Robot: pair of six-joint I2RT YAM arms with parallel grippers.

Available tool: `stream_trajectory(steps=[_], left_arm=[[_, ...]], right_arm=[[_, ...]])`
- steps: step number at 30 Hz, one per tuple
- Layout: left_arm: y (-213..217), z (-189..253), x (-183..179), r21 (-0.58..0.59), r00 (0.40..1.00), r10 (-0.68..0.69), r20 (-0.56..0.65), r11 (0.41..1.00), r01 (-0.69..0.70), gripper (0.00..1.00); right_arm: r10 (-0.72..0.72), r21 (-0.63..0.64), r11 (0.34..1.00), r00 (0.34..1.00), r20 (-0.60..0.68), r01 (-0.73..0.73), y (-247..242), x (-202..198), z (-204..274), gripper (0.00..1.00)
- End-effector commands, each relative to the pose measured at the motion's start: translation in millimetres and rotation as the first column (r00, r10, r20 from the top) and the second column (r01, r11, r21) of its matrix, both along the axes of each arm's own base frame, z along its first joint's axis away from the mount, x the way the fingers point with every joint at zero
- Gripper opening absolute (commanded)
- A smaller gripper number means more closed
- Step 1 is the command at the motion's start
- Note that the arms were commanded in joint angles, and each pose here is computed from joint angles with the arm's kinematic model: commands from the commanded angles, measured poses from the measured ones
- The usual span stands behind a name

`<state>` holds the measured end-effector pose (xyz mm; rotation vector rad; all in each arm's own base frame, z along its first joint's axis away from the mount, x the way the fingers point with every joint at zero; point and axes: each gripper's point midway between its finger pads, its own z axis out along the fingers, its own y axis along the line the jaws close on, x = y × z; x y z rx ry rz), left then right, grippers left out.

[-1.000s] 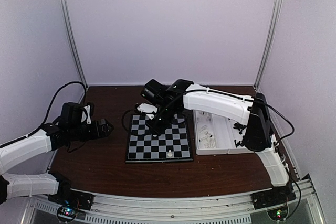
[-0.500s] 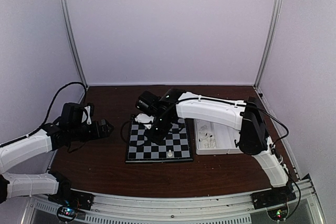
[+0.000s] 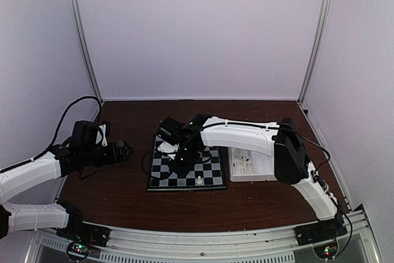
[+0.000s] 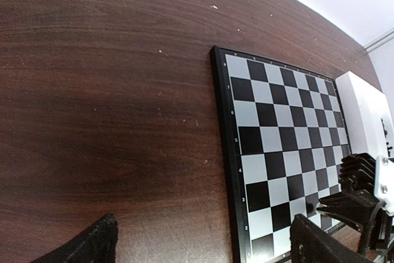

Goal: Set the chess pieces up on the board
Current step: Place the chess piece on the chessboard.

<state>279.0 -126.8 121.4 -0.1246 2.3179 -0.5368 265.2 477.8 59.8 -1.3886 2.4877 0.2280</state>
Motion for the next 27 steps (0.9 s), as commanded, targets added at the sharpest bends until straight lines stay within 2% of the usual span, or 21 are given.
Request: stream_trajectory(steps=[1,12,18,27], left_arm=[[-0.4,3.4,2.6,-0.008,1.0,-0.001,0.024,1.0,0.001,0.98],[-2.3,4.1,4.0,-0.013,1.0,-0.007,0.026,1.0,0.007,0.98],[-3.3,4.0,4.4,-0.014,1.0,-0.012,0.024,1.0,0.012,0.98],[-17.4,13.8,8.9,-0.046,0.995,-0.079,0.066,0.996,0.082,0.98]], right_arm=[[-0.012,-0.023,1.0,1.0,0.014,0.012,-0.4,1.3,-13.2,0.11],[-0.002,-0.019,1.0,1.0,0.02,0.002,1.9,2.6,-14.7,0.13],[0.001,-0.015,1.0,0.999,0.038,-0.001,2.6,5.3,-9.1,0.31],[-0.044,0.143,0.99,0.987,0.152,0.023,0.3,27.8,81.0,0.39]])
